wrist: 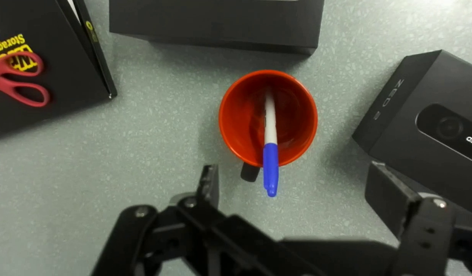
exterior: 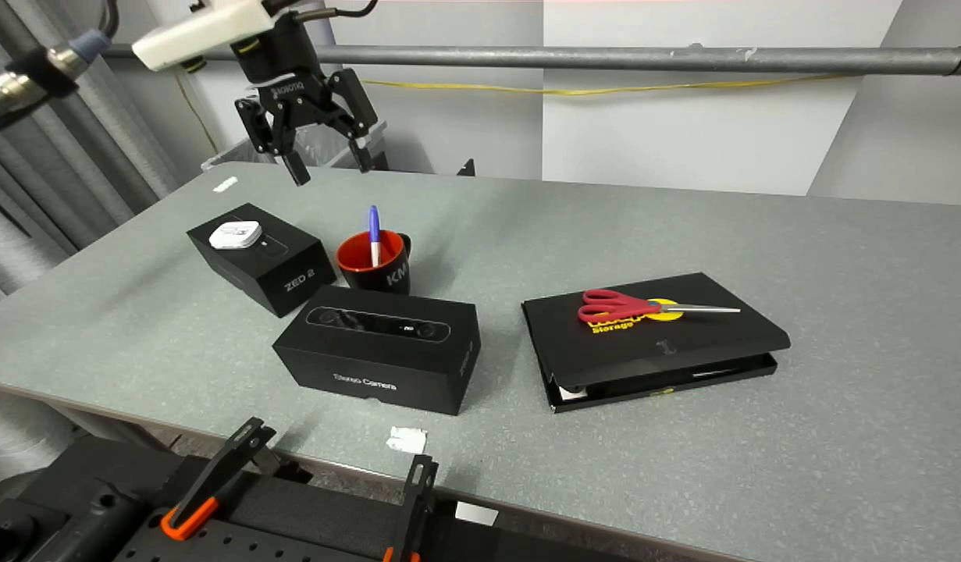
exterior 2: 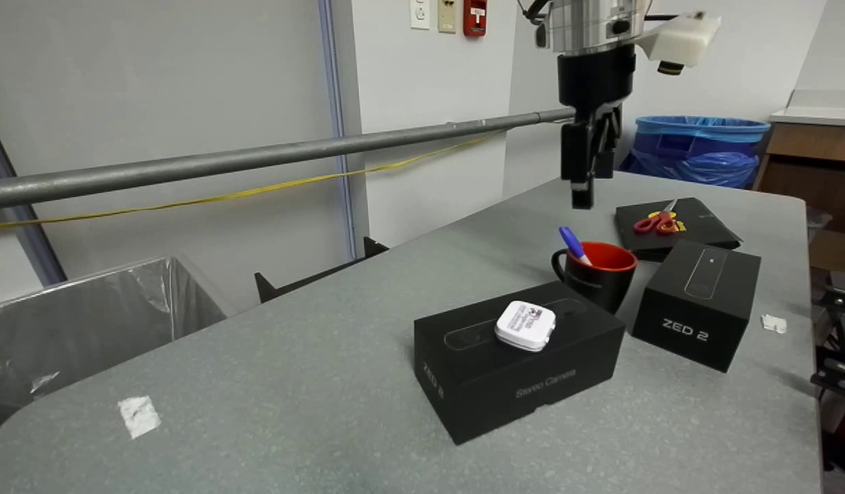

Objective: Remove the blue sharpie from the mug and put it on the table

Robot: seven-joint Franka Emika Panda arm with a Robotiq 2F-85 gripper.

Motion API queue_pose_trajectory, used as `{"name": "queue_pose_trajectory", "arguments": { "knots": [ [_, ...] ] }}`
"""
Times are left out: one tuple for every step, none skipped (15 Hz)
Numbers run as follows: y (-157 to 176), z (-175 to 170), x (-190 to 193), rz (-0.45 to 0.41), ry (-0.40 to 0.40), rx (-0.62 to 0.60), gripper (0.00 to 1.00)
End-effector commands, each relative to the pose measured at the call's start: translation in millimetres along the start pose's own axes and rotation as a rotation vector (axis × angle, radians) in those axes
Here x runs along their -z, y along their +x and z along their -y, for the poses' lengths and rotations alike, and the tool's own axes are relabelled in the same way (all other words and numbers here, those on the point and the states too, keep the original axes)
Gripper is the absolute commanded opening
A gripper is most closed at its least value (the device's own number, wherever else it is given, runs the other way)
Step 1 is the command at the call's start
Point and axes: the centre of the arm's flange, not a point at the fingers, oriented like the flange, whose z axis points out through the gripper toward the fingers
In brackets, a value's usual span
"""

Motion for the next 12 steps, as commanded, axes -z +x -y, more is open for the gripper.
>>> {"name": "queue_pose_trajectory", "arguments": {
  "knots": [
    [15.6,5.4,-20.2,-0.051,-0.008,0.064,1.0],
    [18.6,5.5,-24.8,-0.055,0.008,0.082,1.0],
    [21.1,5.1,-29.3,-0.058,0.024,0.1,1.0],
    [24.3,3.1,-34.0,-0.066,0.035,0.11,1.0],
    [26.1,1.1,-37.8,-0.075,0.038,0.12,1.0],
    [28.6,-2.2,-41.8,-0.084,0.036,0.122,1.0],
    [30.2,-5.3,-45.9,-0.091,0.04,0.126,1.0],
    [31.3,-8.5,-49.5,-0.091,0.05,0.131,1.0],
    [32.2,-10.8,-53.3,-0.092,0.058,0.135,1.0],
    [32.1,-12.5,-56.4,-0.089,0.072,0.149,1.0],
    [30.1,-13.7,-58.1,-0.079,0.104,0.174,1.0],
    [27.2,-14.3,-59.1,-0.081,0.128,0.199,1.0]
  ]
}}
